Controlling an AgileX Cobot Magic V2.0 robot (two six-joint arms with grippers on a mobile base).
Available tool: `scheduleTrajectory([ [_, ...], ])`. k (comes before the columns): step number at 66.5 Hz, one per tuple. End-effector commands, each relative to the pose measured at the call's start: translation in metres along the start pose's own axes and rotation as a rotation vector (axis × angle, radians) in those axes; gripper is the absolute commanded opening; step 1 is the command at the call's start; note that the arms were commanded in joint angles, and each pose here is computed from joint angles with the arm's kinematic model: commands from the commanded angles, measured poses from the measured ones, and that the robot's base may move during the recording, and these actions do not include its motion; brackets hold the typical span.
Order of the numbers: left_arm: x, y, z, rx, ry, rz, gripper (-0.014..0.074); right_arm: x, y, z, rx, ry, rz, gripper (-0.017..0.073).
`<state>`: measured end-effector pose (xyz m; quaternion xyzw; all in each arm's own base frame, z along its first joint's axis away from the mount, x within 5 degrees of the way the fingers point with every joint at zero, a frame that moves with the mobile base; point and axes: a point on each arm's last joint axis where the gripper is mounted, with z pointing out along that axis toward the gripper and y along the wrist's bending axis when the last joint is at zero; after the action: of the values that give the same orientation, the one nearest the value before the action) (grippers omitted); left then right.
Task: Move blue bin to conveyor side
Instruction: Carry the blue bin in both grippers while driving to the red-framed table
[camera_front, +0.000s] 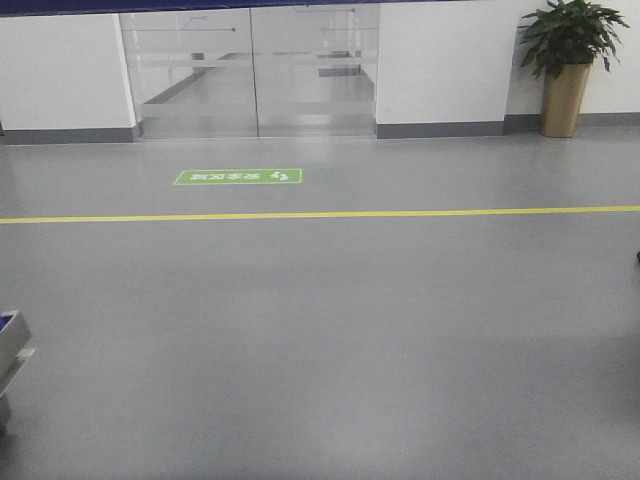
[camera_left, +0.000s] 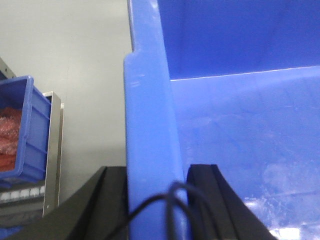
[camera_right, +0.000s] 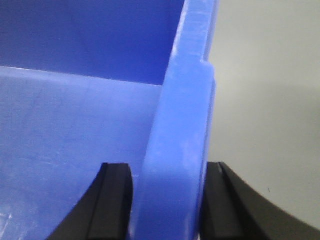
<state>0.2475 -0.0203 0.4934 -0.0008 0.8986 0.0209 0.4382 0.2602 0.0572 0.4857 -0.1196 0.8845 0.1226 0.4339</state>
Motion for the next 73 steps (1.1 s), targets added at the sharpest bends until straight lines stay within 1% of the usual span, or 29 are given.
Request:
scheduleTrajectory([
  [1, -0.0093, 0.0022, -0.0138, 0.000, -0.121, 0.007, -0.0020, -0.0122, 0.0016, -0.0145, 0.013, -0.143, -0.026, -0.0078],
  [73, -0.0094, 0.0021, -0.0128, -0.001, -0.119, 0.008, -0.0020, -0.0128, 0.0008, -0.0108, 0.014, -0.139, -0.024, -0.0078],
])
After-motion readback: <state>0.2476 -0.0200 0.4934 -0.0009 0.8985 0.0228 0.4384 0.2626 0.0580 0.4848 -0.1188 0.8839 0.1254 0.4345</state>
